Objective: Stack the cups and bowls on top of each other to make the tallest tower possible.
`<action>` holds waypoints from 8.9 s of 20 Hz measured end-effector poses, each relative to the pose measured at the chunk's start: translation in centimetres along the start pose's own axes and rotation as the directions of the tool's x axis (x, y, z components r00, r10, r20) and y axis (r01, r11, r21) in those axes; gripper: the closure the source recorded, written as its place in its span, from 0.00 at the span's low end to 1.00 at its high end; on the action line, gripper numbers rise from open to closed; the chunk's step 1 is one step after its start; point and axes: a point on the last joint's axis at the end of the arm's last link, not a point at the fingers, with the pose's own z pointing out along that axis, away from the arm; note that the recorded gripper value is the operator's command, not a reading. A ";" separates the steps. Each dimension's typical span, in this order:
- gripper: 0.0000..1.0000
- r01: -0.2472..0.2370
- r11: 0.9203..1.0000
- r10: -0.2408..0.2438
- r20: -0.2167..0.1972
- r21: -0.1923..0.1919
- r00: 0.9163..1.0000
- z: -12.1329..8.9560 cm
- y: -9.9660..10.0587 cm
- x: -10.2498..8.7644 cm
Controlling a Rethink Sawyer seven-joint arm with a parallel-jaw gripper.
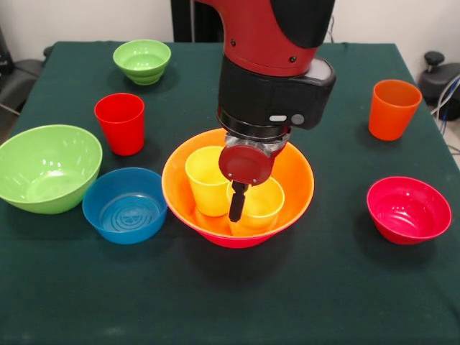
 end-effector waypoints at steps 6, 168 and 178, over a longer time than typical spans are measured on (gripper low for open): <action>0.00 0.006 1.000 -0.006 0.003 0.002 1.000 0.0 -0.2 -0.1; 0.00 0.005 0.985 0.001 -0.038 0.172 0.999 -10.8 -3.8 10.2; 0.00 -0.037 0.989 0.043 -0.039 0.143 0.998 -12.5 -1.5 6.9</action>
